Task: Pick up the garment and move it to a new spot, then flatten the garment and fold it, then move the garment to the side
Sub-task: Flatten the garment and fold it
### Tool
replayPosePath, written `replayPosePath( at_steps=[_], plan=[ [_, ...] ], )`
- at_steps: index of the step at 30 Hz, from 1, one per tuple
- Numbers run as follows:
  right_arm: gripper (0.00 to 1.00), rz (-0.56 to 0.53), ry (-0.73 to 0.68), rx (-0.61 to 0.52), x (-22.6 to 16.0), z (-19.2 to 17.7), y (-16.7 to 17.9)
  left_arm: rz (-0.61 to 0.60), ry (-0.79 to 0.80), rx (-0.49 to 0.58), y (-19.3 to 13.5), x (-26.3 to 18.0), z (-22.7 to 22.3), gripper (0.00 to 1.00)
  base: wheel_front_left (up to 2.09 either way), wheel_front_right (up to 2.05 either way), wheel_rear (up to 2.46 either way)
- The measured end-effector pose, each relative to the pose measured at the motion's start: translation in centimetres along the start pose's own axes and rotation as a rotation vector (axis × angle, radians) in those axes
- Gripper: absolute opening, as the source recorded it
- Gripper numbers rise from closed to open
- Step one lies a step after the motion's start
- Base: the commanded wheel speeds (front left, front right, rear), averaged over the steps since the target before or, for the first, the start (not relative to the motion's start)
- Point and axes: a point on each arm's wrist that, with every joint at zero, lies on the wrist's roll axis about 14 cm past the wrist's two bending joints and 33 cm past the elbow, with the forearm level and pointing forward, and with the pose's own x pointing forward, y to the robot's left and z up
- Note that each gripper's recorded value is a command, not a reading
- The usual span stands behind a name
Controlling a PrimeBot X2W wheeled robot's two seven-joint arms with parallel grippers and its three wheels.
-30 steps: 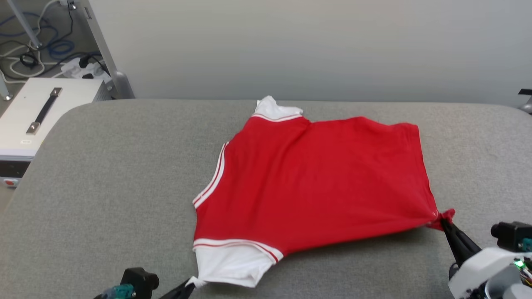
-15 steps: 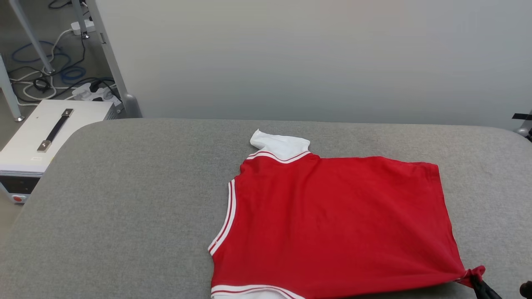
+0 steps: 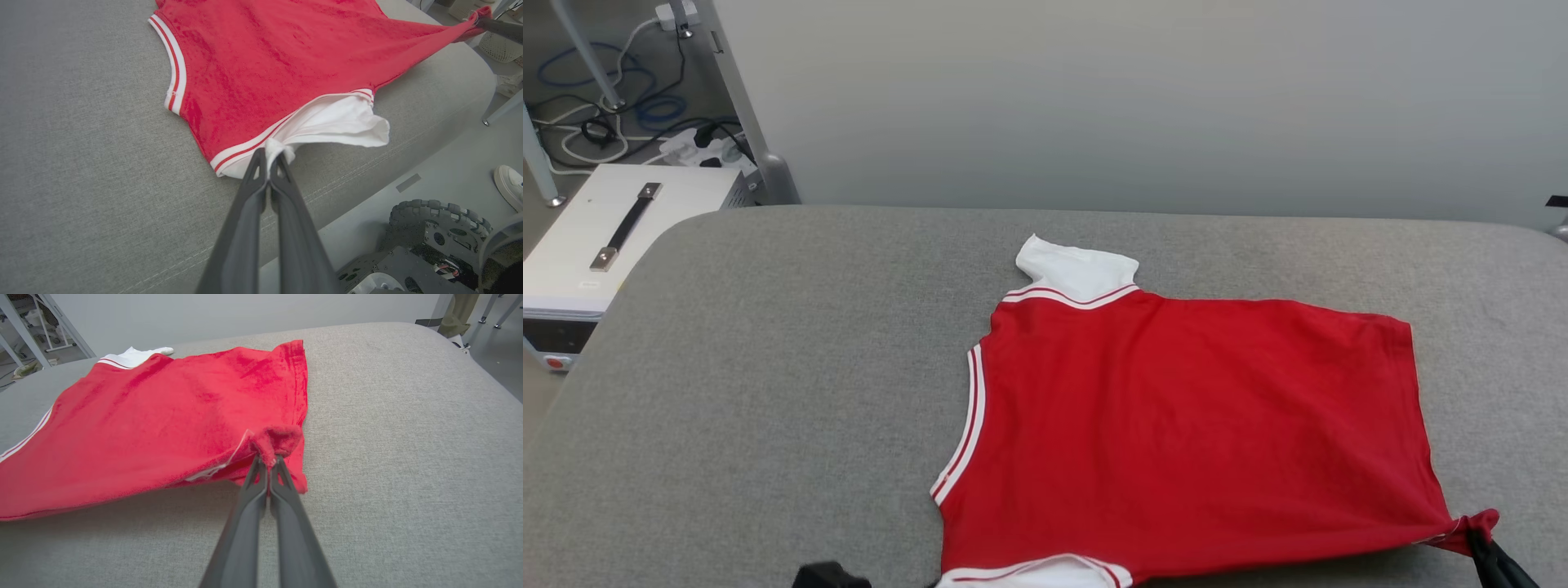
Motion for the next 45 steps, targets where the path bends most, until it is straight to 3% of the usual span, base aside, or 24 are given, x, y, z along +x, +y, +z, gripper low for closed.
replayPosePath(
  at_steps=[7, 15, 27, 34, 35, 36, 37, 45],
  plan=[
    [0.0, -0.004, 0.054, -0.025, 1.9, 0.6, 0.0, 0.017, -0.081, 0.08, 2.8, 2.8, 5.0, 0.0, 0.0, 0.0, 0.0],
    [0.0, 0.003, 0.177, -0.064, 5.1, -0.5, 0.2, 0.014, -0.047, 0.155, 5.4, 6.6, 6.7, 0.0, 0.0, 0.0, 0.0],
    [0.0, -0.006, 0.349, -0.061, 8.1, -4.1, -0.3, 0.007, 0.132, 0.193, 8.4, 11.4, 3.4, 0.0, 0.0, 0.0, 0.0],
    [0.0, -0.023, 0.381, -0.049, 8.7, -4.9, -0.8, 0.021, 0.199, 0.191, 9.3, 12.8, 1.5, 0.0, 0.0, 0.0, 0.0],
    [0.0, -0.024, 0.383, -0.049, 8.8, -5.0, -0.8, 0.025, 0.202, 0.188, 9.5, 13.0, 1.4, 0.16, 0.0, 0.0, 0.0],
    [0.18, -0.025, 0.384, -0.048, 8.9, -5.0, -0.9, 0.027, 0.206, 0.186, 9.5, 13.1, 1.3, 0.61, 0.0, 0.0, 0.0],
    [1.0, -0.025, 0.385, -0.051, 8.9, -5.0, -0.9, 0.03, 0.206, 0.187, 9.6, 13.1, 1.2, 1.0, 0.0, 0.0, 0.0],
    [1.0, -0.021, 0.275, -0.057, 8.6, -1.6, -0.4, 0.12, -0.024, 0.06, 9.6, 13.4, 6.1, 1.0, 0.0, 0.0, 0.0]
  ],
)
